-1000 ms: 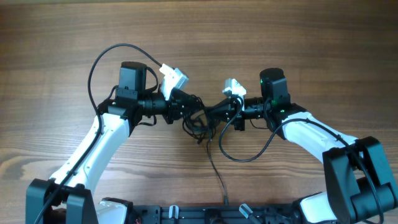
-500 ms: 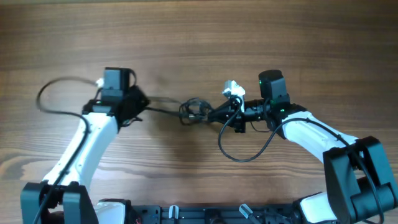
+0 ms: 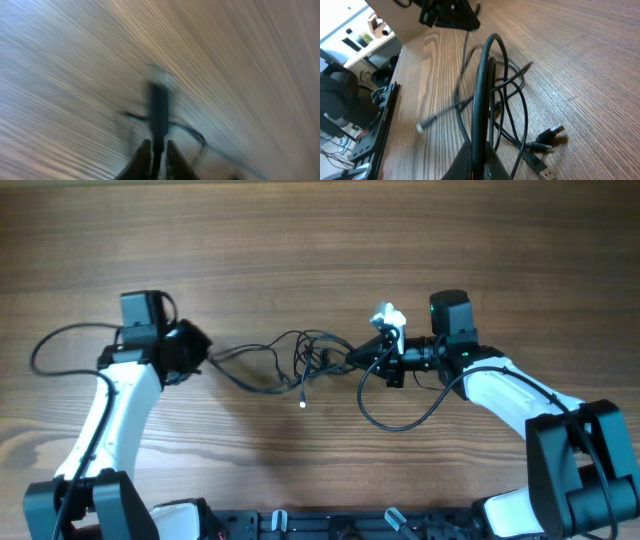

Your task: Untangle cables

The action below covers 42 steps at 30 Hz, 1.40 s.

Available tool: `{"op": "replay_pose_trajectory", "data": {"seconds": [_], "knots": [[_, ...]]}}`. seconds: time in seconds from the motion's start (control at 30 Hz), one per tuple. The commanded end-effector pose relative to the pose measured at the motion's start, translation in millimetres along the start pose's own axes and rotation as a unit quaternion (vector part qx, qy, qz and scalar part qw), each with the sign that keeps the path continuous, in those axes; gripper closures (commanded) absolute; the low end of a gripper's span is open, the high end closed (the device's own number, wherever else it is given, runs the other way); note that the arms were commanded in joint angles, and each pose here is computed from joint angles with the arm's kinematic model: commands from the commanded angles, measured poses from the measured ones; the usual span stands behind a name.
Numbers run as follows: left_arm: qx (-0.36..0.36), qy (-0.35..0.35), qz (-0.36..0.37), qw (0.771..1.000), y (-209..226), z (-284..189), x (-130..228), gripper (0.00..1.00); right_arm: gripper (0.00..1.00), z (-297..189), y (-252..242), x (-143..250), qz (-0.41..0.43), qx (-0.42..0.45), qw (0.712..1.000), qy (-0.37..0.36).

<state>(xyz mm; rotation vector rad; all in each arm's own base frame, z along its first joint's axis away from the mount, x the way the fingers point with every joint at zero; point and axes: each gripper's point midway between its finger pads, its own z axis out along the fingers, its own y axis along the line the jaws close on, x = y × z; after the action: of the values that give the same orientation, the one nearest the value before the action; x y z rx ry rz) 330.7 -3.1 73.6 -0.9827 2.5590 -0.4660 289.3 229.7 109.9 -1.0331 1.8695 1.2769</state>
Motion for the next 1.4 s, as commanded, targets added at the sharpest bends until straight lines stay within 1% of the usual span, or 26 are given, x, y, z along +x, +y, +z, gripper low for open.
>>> {"op": "replay_pose_trajectory", "data": {"seconds": [0.0, 0.07, 0.17, 0.23, 0.27, 0.33, 0.37, 0.5, 0.57, 0.6, 0.63, 0.67, 0.7, 0.73, 0.77, 0.8, 0.83, 0.9, 0.97, 1.0, 1.03, 1.07, 1.17, 1.23, 1.3, 1.37], "knots": [[0.079, 0.041, 0.187, 0.978, -46, 2, 35, 0.71, 0.96, -1, 6, -5, -0.006, -0.018, 1.000, -0.010], [0.104, 0.035, 0.296, 0.949, -68, 3, 50, 0.51, 0.96, -2, 15, -8, -0.030, -0.044, 0.998, -0.019], [0.099, 0.008, 0.402, 0.910, -83, 7, 58, 0.50, 0.96, -2, 17, -9, -0.044, -0.051, 0.997, -0.023], [0.104, 0.013, 0.490, 0.865, -87, 12, 71, 0.38, 0.96, -3, 22, -10, -0.046, -0.064, 0.997, -0.027], [0.105, 0.012, 0.504, 0.857, -89, 15, 72, 0.32, 0.96, -3, 24, -11, -0.047, -0.069, 0.996, -0.029], [0.111, 0.006, 0.517, 0.849, -95, 25, 72, 0.26, 0.96, -4, 26, -12, -0.048, -0.075, 0.996, -0.032], [0.115, 0.005, 0.534, 0.838, -98, 31, 74, 0.26, 0.96, -4, 26, -12, -0.048, -0.075, 0.996, -0.032], [0.132, 0.000, 0.634, 0.762, -110, 56, 90, 0.25, 0.96, -4, 30, -13, -0.049, -0.088, 0.994, -0.036], [0.144, -0.025, 0.650, 0.746, -124, 64, 89, 0.26, 0.96, -6, 35, -16, -0.053, -0.103, 0.992, -0.043], [0.150, -0.038, 0.653, 0.742, -131, 66, 88, 0.31, 0.96, -6, 35, -16, -0.054, -0.103, 0.992, -0.043], [0.155, -0.057, 0.654, 0.738, -139, 65, 83, 0.55, 0.96, -6, 35, -16, -0.053, -0.103, 0.992, -0.043], [0.151, -0.075, 0.654, 0.738, -144, 64, 75, 0.96, 0.96, -6, 35, -16, -0.053, -0.103, 0.992, -0.043], [0.136, -0.088, 0.644, 0.748, -144, 65, 67, 0.96, 0.96, -5, 35, -16, -0.052, -0.102, 0.993, -0.042], [0.106, -0.105, 0.612, 0.777, -140, 66, 51, 0.96, 0.96, -5, 34, -15, -0.050, -0.101, 0.993, -0.041], [0.031, -0.142, 0.511, 0.847, -120, 66, 15, 0.96, 0.96, -5, 34, -15, -0.049, -0.101, 0.993, -0.041], [-0.020, -0.171, 0.417, 0.893, -100, 63, -10, 0.96, 0.96, -5, 34, -15, -0.049, -0.101, 0.993, -0.041], [-0.063, -0.188, 0.308, 0.930, -71, 59, -31, 0.96, 0.96, -5, 34, -15, -0.049, -0.101, 0.993, -0.041], [-0.094, -0.171, 0.134, 0.972, -25, 58, -42, 0.96, 0.96, -5, 34, -15, -0.049, -0.101, 0.993, -0.041], [-0.098, -0.141, 0.039, 0.984, 5, 58, -46, 0.96, 0.96, -5, 34, -15, -0.049, -0.101, 0.993, -0.041], [-0.083, -0.127, 0.030, 0.988, 6, 59, -46, 0.78, 0.96, -5, 34, -15, -0.049, -0.101, 0.993, -0.041], [-0.064, -0.109, 0.026, 0.992, 2, 60, -42, 0.18, 0.96, -5, 34, -15, -0.050, -0.099, 0.993, -0.041], [-0.048, -0.093, 0.025, 0.994, -2, 62, -37, 0.00, 0.96, -5, 31, -14, -0.049, -0.092, 0.994, -0.038], [0.044, -0.006, 0.033, 0.998, -33, 65, -6, 0.00, 0.96, -1, -1, -6, 0.025, -0.001, 1.000, -0.009], [0.127, 0.069, 0.037, 0.989, -60, 59, 20, 0.00, 0.96, -3, -27, -1, 0.074, 0.077, 0.994, 0.002], [0.187, 0.134, 0.039, 0.972, -79, 48, 45, 0.00, 0.96, -12, -62, -16, 0.150, 0.172, 0.973, -0.036], [0.190, 0.169, 0.050, 0.966, -82, 45, 64, 0.00, 0.96, -22, -84, -30, 0.217, 0.227, 0.946, -0.086]]}}
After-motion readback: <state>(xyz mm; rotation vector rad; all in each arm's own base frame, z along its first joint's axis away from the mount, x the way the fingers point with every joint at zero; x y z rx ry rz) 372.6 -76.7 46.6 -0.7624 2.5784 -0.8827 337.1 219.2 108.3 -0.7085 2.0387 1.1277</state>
